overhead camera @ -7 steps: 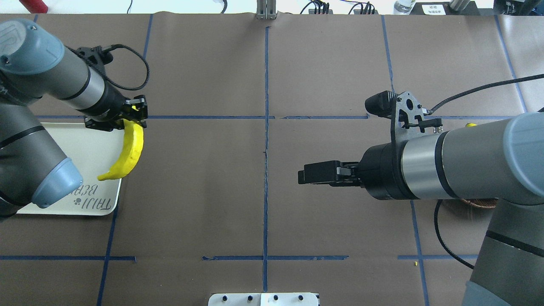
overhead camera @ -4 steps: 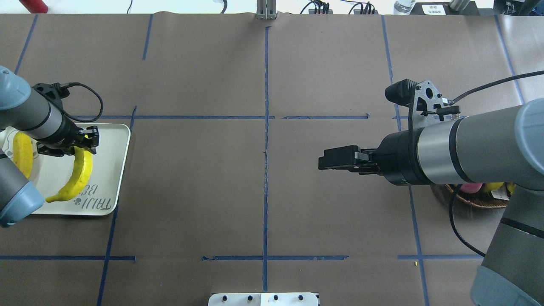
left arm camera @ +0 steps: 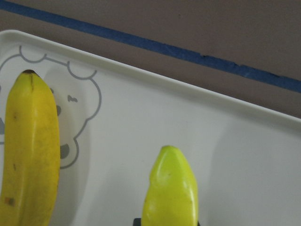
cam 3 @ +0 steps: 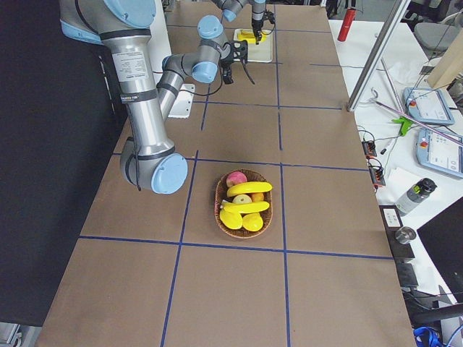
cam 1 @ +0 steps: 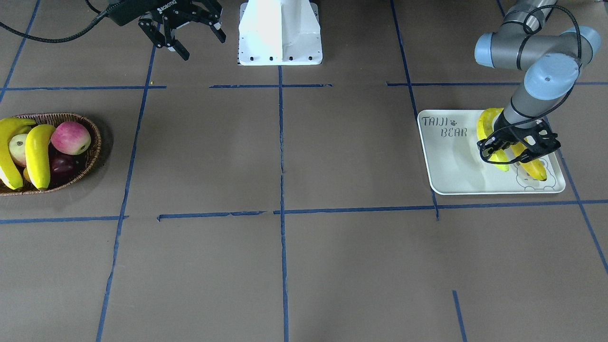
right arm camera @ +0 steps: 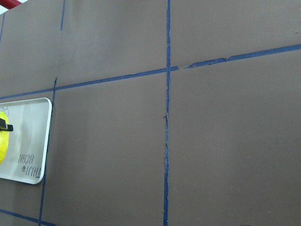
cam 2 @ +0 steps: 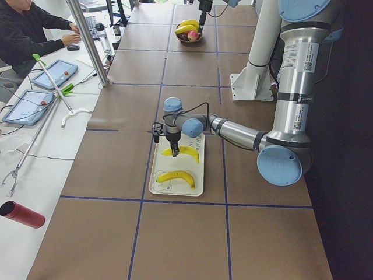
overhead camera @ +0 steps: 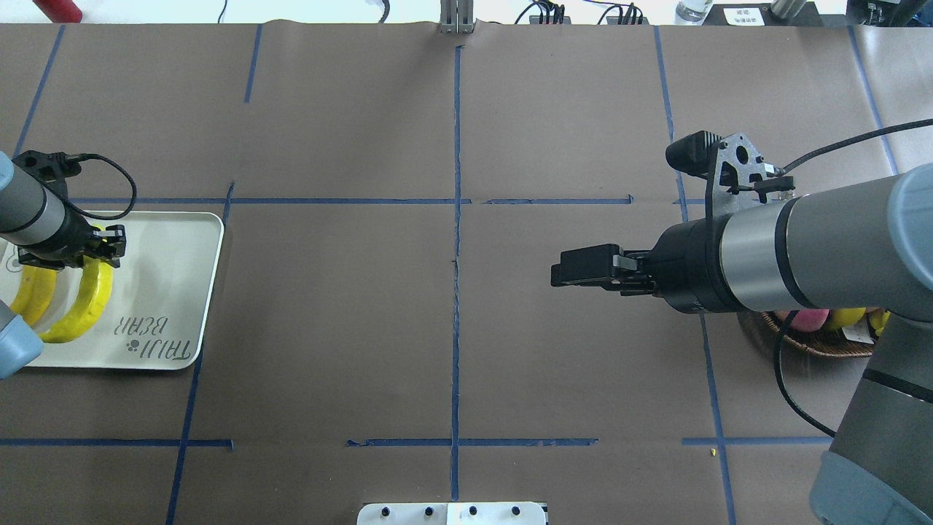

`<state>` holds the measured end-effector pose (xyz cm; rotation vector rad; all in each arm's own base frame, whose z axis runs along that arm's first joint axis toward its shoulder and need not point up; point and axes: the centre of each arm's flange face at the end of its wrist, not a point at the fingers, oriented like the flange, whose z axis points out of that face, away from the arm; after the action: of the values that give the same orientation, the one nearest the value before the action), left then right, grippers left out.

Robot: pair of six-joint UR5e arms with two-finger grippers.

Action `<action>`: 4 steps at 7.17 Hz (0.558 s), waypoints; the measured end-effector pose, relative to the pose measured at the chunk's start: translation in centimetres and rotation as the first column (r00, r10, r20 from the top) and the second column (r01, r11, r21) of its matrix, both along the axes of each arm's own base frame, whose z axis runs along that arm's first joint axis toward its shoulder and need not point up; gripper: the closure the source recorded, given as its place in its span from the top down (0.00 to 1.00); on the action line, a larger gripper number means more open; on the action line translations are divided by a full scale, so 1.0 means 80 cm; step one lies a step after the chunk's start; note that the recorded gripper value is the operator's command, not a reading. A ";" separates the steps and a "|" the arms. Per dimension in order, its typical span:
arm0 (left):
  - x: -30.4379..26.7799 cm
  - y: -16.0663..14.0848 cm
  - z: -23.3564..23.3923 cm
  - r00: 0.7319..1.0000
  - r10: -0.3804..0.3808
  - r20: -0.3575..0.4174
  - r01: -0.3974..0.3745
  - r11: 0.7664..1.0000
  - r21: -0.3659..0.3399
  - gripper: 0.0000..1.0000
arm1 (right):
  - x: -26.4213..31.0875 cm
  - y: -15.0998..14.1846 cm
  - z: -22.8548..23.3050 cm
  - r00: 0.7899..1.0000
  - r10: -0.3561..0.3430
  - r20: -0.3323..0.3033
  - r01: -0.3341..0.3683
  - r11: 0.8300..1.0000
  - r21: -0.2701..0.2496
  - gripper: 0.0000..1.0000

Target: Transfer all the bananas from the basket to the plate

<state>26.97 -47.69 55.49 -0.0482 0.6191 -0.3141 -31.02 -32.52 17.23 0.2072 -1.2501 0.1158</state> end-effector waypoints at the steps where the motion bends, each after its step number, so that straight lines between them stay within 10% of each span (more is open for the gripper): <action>1: -0.001 -0.001 0.009 1.000 -0.001 0.008 0.001 1.000 -0.001 0.16 | 0.006 -0.005 0.005 1.000 0.004 -0.008 -0.004 1.000 -0.005 1.00; 2: -0.002 -0.003 0.012 1.000 -0.004 0.013 0.004 1.000 -0.001 0.95 | 0.017 -0.012 0.013 1.000 0.002 -0.016 -0.002 1.000 -0.013 1.00; 4: -0.008 -0.008 0.009 1.000 -0.007 0.013 0.007 1.000 0.013 1.00 | 0.042 -0.029 0.032 0.999 0.007 -0.047 -0.008 1.000 -0.022 1.00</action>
<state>26.31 -48.32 56.25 -0.0321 0.6085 -0.3169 -27.68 -34.81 19.77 0.1942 -1.2008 0.1307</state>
